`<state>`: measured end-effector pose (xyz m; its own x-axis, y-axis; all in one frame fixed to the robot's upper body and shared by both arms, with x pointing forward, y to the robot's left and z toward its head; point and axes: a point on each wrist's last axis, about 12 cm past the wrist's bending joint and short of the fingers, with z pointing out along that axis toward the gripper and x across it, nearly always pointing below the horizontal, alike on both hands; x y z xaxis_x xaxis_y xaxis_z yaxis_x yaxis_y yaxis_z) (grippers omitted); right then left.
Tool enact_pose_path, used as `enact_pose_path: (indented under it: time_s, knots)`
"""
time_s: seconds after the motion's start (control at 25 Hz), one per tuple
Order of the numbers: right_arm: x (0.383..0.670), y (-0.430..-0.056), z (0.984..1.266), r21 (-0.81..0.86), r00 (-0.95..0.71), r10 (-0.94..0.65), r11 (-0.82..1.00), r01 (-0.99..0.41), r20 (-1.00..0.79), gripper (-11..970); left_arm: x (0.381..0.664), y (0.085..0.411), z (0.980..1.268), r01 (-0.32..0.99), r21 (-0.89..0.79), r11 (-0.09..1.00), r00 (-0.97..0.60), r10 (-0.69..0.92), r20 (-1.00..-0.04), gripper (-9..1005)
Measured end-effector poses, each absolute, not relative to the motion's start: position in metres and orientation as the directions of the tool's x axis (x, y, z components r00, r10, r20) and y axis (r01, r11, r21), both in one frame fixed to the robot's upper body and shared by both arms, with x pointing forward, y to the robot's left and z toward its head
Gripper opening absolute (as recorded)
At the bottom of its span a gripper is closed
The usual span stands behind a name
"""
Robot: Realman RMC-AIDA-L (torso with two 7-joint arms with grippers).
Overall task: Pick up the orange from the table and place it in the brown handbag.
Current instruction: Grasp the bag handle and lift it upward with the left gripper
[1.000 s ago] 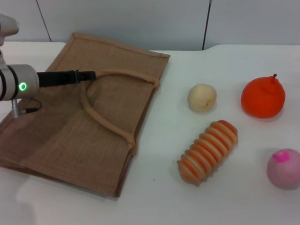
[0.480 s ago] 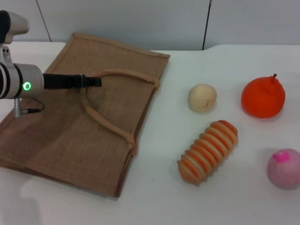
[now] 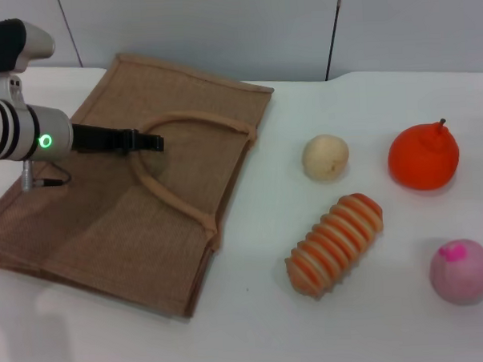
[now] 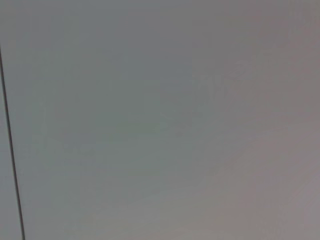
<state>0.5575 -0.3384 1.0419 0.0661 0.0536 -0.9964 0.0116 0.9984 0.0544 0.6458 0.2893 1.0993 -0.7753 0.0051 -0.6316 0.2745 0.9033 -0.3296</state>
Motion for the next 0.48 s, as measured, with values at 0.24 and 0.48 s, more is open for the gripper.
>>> enact_pose_path:
  time_s: [0.24, 0.48]
  knots:
    - [0.5578, -0.338, 1.0422, 0.055, 0.067, 0.054, 0.998, 0.01, -0.996, 892, 0.647, 0.2881, 1.0991, 0.271, -0.316, 0.909, -0.784, 0.018, -0.621, 687]
    - [0.5582, -0.3377, 1.0426, 0.055, 0.069, 0.054, 0.998, 0.009, -0.996, 892, 0.6468, 0.2882, 1.0988, 0.265, -0.319, 0.91, -0.788, 0.014, -0.615, 658]
